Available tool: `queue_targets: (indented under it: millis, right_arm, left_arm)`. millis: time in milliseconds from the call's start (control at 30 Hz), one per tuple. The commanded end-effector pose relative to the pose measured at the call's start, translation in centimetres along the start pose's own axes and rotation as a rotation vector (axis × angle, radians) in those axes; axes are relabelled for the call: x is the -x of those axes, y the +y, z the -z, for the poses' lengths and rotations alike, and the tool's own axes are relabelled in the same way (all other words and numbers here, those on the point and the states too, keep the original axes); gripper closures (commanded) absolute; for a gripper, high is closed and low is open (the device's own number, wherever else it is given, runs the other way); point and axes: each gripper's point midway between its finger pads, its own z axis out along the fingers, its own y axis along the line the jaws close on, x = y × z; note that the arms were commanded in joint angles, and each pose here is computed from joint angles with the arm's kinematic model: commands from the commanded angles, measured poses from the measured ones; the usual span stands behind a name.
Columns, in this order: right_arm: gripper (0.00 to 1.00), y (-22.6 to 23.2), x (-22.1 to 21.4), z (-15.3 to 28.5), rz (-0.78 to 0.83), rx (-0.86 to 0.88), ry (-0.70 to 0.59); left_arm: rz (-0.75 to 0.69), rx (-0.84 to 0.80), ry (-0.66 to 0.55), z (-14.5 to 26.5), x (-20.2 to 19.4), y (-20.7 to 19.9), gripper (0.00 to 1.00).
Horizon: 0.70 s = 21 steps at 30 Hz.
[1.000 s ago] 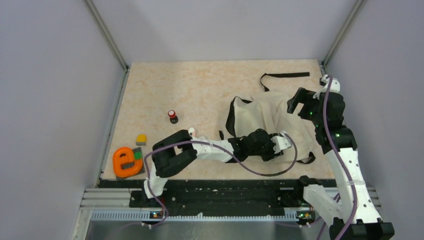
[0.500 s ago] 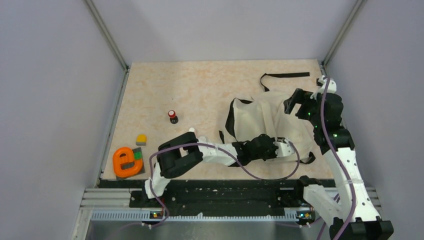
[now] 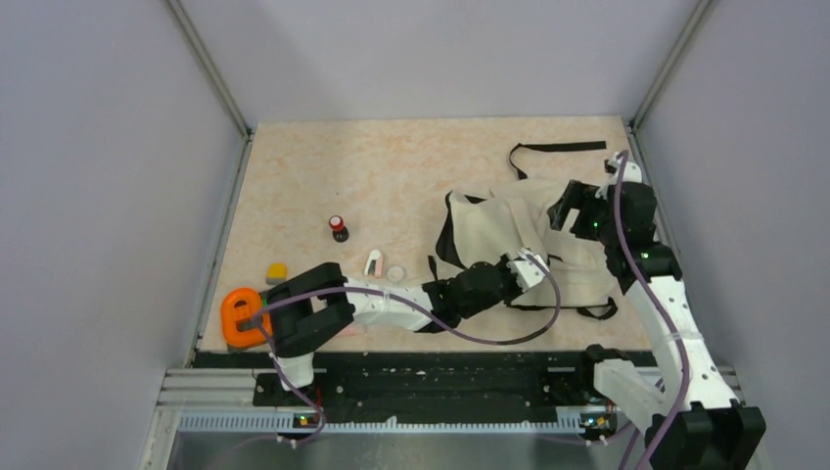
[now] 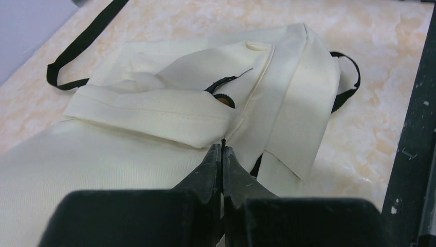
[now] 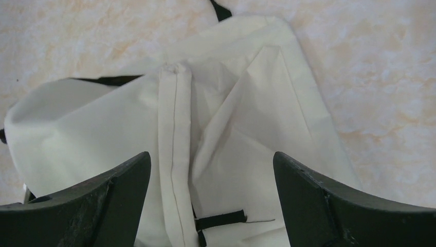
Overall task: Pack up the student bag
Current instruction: Zip the student bag at the center of the board.
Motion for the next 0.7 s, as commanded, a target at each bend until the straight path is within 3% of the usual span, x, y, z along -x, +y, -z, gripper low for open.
queue_targets:
  millis: [0, 433, 667]
  right_arm:
    - [0.14, 0.9, -3.1, -1.1, -0.031, 0.078, 0.086]
    - [0.15, 4.6, -8.7, -1.4, -0.007, 0.192, 0.196]
    - [0.39, 3.8, -9.7, -2.4, 0.046, 0.109, 0.218]
  left_arm:
    - [0.163, 0.144, -0.139, 1.8, 4.2, 3.1, 1.0]
    - [0.214, 0.162, -0.139, 2.6, 4.1, 3.5, 1.0]
    - [0.22, 0.194, -0.142, 3.0, 4.1, 4.1, 1.0]
